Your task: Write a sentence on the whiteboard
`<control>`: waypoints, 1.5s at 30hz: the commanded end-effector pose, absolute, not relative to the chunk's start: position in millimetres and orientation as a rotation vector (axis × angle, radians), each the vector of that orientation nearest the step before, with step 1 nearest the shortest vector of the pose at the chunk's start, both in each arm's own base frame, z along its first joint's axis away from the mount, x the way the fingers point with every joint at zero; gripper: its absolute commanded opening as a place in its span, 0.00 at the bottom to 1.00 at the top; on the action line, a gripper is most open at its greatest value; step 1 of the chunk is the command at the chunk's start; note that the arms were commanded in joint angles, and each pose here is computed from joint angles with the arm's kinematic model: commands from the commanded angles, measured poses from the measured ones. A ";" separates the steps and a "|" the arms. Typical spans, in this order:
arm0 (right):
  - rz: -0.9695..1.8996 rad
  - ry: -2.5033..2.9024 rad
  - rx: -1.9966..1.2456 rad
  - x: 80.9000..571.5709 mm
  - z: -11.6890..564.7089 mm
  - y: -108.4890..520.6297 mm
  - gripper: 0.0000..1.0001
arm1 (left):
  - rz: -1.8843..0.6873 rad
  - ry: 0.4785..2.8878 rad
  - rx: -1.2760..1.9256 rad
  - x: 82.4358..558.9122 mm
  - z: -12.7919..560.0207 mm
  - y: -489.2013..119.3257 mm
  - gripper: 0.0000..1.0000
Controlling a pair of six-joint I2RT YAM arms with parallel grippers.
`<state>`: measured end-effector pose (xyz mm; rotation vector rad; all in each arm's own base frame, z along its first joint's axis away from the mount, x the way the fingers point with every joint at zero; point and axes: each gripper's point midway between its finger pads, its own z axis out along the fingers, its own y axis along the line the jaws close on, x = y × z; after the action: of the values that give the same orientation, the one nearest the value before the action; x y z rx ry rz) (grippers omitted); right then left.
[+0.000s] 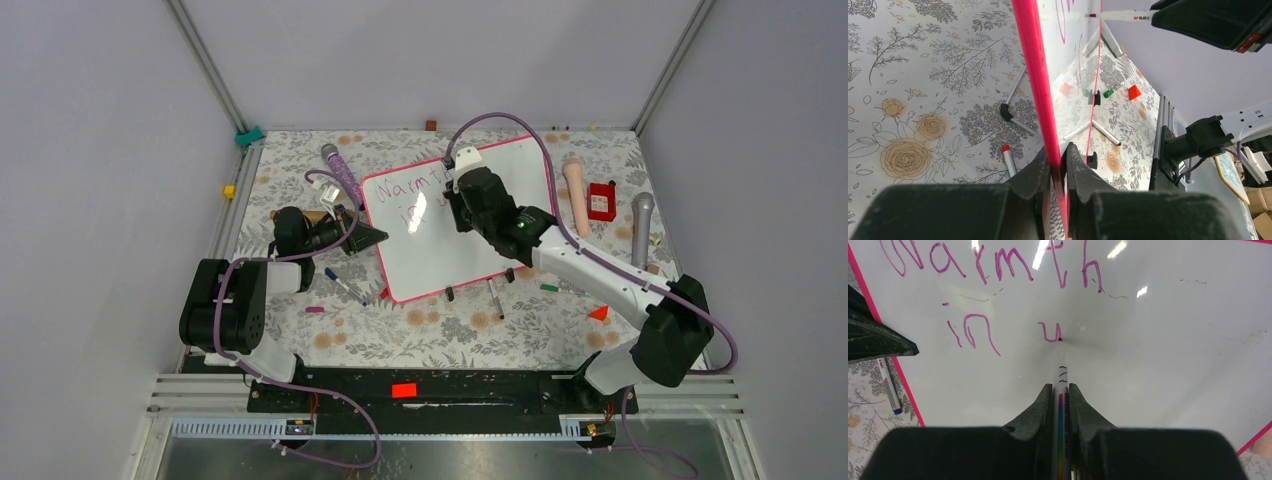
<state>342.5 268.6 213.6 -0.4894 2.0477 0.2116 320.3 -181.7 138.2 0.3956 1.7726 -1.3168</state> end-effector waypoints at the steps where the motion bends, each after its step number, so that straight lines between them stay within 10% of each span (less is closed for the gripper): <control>1: 0.209 2.089 -0.501 331.7 200.3 261.8 0.00 | -1.164 1.752 0.436 333.4 125.1 -174.2 0.00; 45: 0.333 1.995 -0.403 343.6 249.4 254.0 0.00 | -1.166 1.751 0.438 332.8 125.1 -174.4 0.00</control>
<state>330.6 255.5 229.4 -0.4394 2.0504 0.3581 319.9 -181.8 138.4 0.3986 1.7714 -1.3185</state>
